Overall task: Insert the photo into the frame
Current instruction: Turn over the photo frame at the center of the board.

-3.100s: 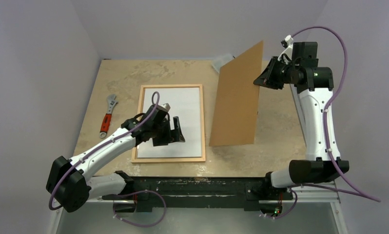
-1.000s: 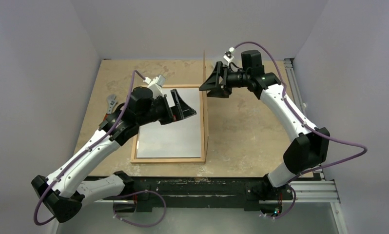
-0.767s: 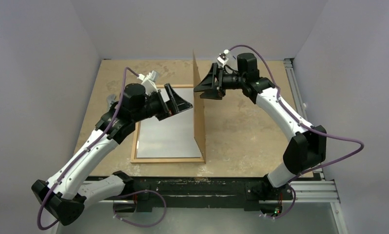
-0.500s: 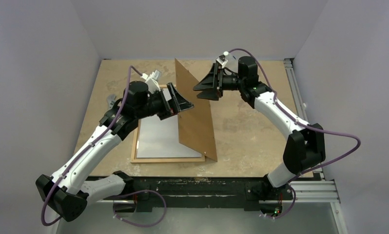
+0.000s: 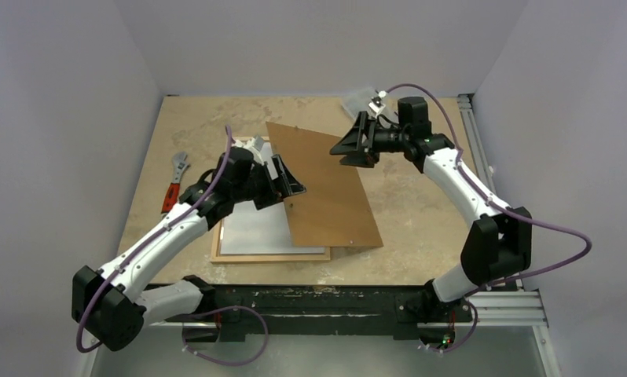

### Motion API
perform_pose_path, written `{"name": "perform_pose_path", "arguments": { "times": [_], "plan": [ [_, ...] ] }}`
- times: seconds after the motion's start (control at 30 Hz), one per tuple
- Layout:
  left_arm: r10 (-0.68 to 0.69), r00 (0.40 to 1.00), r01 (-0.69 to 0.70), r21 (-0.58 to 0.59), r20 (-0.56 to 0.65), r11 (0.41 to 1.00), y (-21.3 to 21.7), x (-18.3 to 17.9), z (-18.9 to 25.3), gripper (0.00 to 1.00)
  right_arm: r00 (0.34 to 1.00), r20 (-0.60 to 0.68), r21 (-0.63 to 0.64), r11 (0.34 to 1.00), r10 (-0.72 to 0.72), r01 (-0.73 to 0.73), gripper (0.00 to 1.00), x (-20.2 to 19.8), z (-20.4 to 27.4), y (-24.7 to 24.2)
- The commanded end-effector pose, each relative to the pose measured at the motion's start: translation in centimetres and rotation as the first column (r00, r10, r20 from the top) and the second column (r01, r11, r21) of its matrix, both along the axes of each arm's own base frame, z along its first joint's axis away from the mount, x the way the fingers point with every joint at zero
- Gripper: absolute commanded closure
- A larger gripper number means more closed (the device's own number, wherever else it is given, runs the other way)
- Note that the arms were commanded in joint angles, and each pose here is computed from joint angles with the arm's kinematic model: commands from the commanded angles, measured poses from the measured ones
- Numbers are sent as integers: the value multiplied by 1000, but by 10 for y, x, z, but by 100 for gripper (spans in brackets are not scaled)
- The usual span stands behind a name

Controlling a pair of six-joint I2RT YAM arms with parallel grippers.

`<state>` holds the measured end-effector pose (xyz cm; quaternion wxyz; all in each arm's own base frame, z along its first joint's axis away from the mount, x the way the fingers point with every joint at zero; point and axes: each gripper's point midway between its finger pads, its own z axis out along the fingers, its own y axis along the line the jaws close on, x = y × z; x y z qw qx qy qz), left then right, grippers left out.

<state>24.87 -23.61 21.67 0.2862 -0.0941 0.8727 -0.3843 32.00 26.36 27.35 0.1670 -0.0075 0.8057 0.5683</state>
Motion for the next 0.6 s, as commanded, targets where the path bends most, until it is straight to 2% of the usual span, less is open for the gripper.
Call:
{"name": "perform_pose_path", "arguments": {
  "times": [0.0,0.2,0.3,0.43,0.57],
  "plan": [
    [45,998,-42,-44,55,998,-6,24,-5,19,995,21,-313,944,-102,103,33,2,-64,-54],
    [78,997,-77,-51,19,996,-6,31,-39,19,961,-85,-567,806,-262,170,32,7,-166,-128],
    [88,996,-88,-54,-7,995,-5,34,-56,18,941,-138,-636,755,-310,156,32,4,-206,-147],
    [97,994,-99,-42,-54,994,-4,36,-79,17,920,-143,-715,681,-365,160,32,5,-236,-164],
    [116,989,-117,-9,-90,993,2,38,-97,17,907,-104,-750,631,-407,197,32,13,-241,-175]
  ]
}}
